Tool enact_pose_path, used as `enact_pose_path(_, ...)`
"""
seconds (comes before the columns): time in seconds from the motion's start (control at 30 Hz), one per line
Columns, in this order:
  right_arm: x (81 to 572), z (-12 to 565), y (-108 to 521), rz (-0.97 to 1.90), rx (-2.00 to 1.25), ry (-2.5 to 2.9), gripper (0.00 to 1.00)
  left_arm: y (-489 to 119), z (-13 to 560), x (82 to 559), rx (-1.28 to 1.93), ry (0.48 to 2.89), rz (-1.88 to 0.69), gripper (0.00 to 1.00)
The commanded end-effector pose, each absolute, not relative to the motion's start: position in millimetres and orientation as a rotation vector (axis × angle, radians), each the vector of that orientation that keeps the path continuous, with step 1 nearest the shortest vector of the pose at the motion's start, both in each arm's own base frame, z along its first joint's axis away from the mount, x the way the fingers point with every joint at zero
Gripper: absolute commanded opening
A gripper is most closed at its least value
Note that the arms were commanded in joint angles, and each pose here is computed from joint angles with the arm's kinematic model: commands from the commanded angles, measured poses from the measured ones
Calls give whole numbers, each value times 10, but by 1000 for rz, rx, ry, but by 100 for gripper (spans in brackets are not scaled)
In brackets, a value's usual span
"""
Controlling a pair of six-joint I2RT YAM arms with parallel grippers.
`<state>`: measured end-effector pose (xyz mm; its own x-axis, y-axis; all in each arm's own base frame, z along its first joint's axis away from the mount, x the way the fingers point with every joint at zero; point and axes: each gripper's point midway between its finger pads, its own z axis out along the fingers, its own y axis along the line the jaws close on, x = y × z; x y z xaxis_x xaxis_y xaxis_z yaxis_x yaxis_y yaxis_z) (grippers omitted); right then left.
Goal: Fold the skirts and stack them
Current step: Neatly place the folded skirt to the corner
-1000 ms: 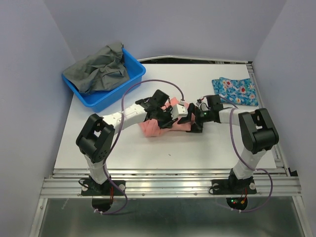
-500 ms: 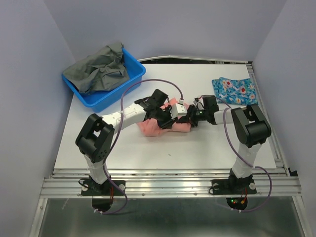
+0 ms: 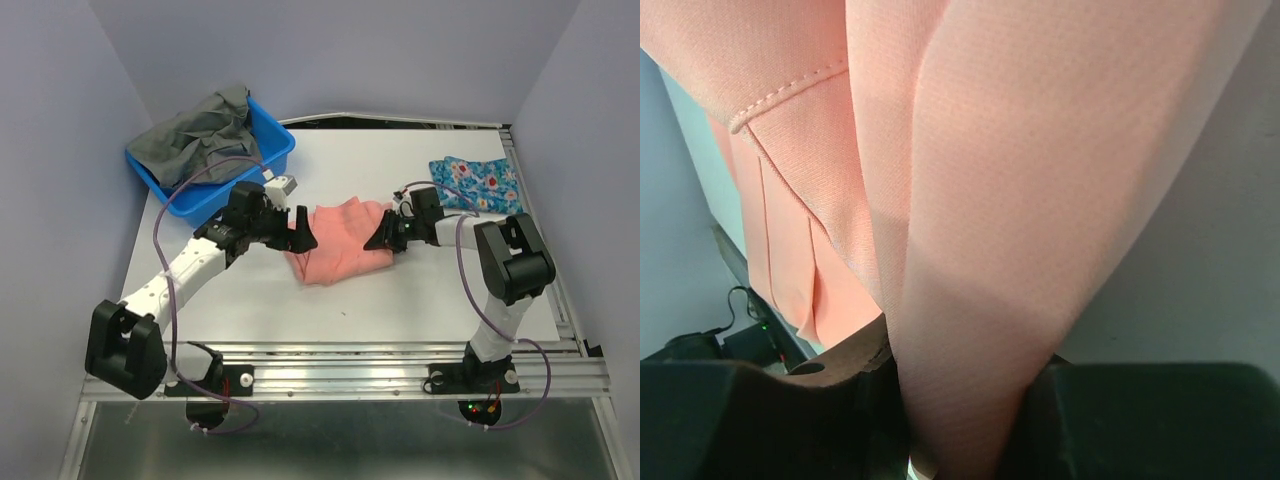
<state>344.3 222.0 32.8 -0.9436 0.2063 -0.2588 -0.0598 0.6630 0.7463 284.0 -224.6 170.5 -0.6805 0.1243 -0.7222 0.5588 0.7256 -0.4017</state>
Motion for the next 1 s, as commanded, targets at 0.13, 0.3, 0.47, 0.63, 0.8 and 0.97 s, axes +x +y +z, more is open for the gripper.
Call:
enact_pose_path(0.13, 3619, 429, 2038, 949, 15, 2552, 16, -2165, 923, 2703, -111, 2554, -875, 97)
enact_pose_path(0.3, 3600, 392, 2005, 921, 26, 2586, 25, -2246, 591, 2621, -265, 2623, -948, 97)
enact_pose_path(0.47, 3521, 307, 1981, 912, 59, 2637, 35, -2382, 548, 2674, -315, 2591, -1035, 97)
enact_pose_path(0.63, 3475, 296, 1980, 916, 74, 2677, 72, -2545, 523, 2678, -316, 2576, -1101, 87)
enact_pose_path(0.8, 3316, 313, 1964, 929, 88, 2742, 84, -2544, 456, 2671, -347, 2596, -1095, 78)
enact_pose_path(0.97, 3022, 221, 1857, 918, 144, 2840, 93, -2526, 450, 2689, -368, 2590, -1083, 71)
